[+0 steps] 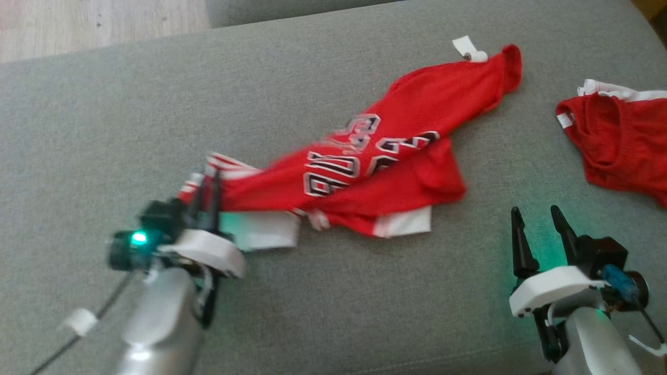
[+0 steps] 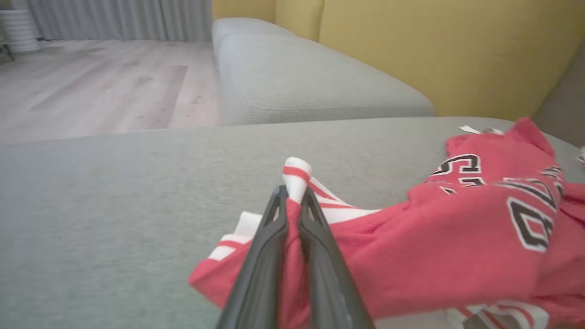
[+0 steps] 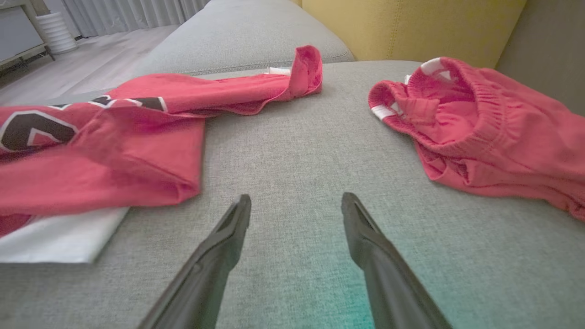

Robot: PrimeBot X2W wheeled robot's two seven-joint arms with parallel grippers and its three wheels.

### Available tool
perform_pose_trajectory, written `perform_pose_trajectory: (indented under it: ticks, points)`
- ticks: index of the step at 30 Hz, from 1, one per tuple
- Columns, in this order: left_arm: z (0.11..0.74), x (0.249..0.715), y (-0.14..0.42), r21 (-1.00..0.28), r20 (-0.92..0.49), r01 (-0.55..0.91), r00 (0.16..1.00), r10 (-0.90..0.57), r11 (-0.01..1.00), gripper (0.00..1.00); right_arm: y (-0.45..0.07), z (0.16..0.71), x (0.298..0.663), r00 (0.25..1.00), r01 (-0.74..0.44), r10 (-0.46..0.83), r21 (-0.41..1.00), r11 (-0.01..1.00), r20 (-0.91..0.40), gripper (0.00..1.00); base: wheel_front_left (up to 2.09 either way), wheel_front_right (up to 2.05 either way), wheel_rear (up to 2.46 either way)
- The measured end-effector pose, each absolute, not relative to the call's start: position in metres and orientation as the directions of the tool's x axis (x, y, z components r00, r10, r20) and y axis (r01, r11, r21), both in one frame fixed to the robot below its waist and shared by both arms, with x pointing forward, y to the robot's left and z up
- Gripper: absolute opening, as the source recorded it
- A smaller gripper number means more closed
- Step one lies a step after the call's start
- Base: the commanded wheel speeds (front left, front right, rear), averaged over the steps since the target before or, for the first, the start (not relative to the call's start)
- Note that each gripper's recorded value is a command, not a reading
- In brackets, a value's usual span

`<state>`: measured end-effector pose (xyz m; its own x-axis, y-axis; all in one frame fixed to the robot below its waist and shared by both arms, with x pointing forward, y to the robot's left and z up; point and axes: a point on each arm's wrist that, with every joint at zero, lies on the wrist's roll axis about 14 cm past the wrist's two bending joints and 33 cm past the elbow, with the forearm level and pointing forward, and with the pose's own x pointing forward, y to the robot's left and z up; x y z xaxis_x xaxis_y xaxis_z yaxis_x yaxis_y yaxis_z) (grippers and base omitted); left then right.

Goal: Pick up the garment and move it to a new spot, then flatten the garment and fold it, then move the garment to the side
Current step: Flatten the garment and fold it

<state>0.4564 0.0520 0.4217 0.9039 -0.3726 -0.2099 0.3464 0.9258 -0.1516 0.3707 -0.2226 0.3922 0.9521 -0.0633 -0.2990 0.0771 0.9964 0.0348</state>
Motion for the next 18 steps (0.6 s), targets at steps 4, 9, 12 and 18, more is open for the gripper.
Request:
perform_pose_trajectory:
  ticks: [4,9,12,18]
  points:
    - [0.425,0.477,0.091,-0.124,-0.208,0.241,0.942,-0.263,0.963,0.00,-0.217,0.394,0.377,0.955,0.062,-0.046,0.048,0.997,-0.292,1.00,0.00,0.00,0.00]
    - [0.424,0.497,0.131,-0.099,-0.219,0.129,0.964,-0.148,0.987,1.00,-0.209,0.397,0.385,0.960,0.041,-0.022,0.063,0.997,-0.278,1.00,0.00,0.00,0.00]
    - [0.428,0.500,0.143,-0.102,-0.209,0.082,0.973,-0.101,0.991,1.00,-0.200,0.400,0.387,0.964,0.016,0.005,0.079,0.997,-0.266,1.00,0.00,0.00,0.00]
    - [0.450,0.485,0.161,-0.155,-0.127,-0.008,0.992,-0.012,0.988,1.00,-0.159,0.418,0.400,0.971,-0.102,0.124,0.117,0.988,-0.203,1.00,0.00,0.00,0.00]
